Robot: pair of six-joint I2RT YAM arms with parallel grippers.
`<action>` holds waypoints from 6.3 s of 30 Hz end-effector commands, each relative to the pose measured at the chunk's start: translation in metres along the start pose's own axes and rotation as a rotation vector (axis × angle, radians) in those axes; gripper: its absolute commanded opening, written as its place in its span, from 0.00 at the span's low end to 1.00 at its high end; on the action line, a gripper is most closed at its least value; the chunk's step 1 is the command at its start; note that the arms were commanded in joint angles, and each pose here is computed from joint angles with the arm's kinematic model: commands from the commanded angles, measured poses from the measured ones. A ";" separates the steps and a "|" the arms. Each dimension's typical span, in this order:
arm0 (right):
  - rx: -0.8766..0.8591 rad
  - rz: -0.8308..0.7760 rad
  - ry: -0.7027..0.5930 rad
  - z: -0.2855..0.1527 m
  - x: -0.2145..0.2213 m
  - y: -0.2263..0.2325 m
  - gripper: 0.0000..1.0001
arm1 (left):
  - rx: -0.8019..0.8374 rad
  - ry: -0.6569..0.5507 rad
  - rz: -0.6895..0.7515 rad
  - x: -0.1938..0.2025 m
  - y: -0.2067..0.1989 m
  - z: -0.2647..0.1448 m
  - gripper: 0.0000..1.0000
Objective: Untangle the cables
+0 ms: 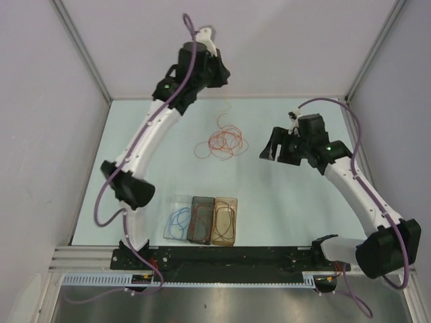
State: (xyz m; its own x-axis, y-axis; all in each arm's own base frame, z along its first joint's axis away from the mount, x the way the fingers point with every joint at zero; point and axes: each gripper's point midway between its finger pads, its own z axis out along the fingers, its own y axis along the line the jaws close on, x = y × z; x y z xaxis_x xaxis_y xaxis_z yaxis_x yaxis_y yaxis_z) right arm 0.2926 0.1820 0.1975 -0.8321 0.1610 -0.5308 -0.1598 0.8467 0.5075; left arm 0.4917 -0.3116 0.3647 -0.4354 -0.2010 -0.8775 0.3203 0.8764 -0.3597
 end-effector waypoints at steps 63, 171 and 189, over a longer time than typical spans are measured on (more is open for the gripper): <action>-0.672 0.857 0.044 0.080 -0.092 0.150 0.82 | 0.737 -0.483 0.103 -0.096 -0.110 -0.300 0.01; -0.984 -0.338 0.364 -0.209 0.167 0.302 0.00 | 0.433 0.480 -0.310 0.315 -0.069 -0.279 0.00; -1.110 -0.362 0.538 -0.180 0.198 0.326 0.00 | 0.187 0.435 -0.415 0.343 -0.010 -0.275 0.00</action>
State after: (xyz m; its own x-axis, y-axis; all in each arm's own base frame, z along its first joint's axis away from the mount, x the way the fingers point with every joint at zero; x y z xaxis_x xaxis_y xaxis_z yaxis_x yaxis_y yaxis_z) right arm -0.0125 0.3910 0.3672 -0.7375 -0.4226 -0.5268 -0.5732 -0.0207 0.8191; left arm 0.1052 -0.2842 0.1665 -0.8519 -0.2146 -0.4776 0.2458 0.6414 -0.7268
